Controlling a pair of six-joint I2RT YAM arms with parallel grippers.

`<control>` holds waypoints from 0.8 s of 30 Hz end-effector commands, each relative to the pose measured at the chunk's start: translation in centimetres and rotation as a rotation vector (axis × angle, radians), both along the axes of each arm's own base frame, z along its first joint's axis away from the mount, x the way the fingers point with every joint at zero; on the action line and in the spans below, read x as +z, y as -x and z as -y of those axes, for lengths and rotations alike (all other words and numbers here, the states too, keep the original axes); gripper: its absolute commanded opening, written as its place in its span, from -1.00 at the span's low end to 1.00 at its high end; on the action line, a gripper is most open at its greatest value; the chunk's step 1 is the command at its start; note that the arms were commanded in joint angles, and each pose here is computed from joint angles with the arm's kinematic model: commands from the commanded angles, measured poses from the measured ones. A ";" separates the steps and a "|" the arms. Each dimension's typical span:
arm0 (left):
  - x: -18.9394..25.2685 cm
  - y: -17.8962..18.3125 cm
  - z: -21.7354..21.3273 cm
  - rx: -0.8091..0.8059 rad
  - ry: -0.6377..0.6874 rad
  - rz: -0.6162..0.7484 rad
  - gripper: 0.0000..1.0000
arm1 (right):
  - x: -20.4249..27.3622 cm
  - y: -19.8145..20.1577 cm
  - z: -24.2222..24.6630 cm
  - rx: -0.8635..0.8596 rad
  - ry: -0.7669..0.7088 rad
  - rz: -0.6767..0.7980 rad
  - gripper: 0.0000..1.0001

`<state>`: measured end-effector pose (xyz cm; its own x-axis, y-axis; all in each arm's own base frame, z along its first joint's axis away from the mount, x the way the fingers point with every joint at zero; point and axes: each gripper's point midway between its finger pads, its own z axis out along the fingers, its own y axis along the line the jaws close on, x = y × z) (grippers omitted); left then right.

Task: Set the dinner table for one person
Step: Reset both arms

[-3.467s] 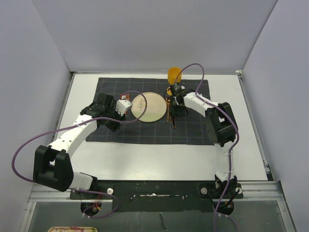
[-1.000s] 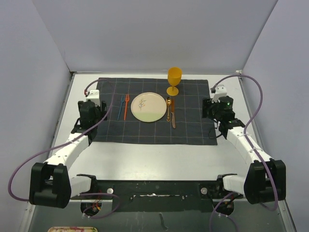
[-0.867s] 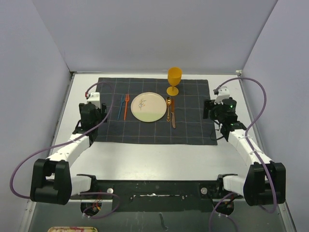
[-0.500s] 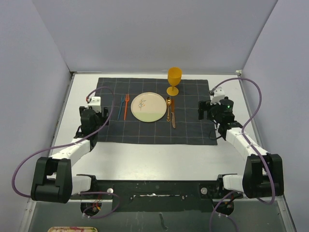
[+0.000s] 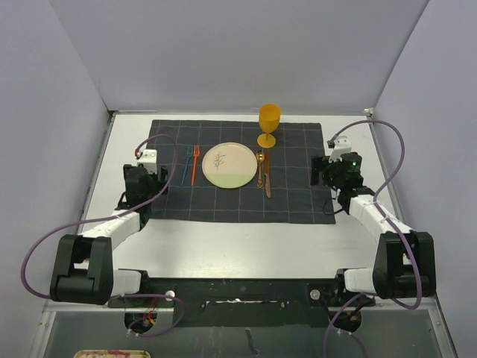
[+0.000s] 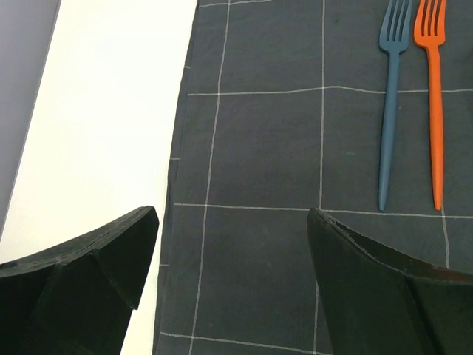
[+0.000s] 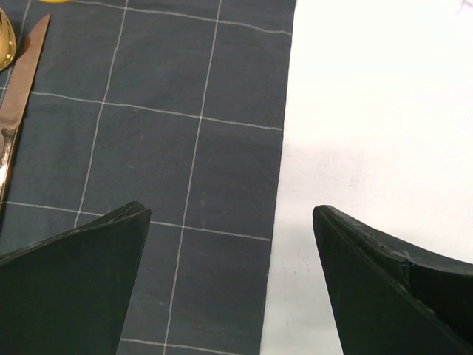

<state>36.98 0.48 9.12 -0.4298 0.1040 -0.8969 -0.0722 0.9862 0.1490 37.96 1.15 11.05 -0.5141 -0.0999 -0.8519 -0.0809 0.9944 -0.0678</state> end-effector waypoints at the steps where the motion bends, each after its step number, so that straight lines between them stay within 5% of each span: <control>1: 4.7 -1.9 0.1 -0.006 0.023 0.187 0.62 | 3.7 -2.0 0.1 0.013 0.009 0.185 0.96; 13: 3.1 -1.8 1.2 -0.070 0.035 0.265 0.68 | 0.8 -2.2 -0.5 0.081 0.054 0.230 0.96; 24: 3.0 -1.8 0.5 -0.026 0.036 0.254 0.75 | -0.5 -2.7 -1.0 0.033 0.076 0.099 0.96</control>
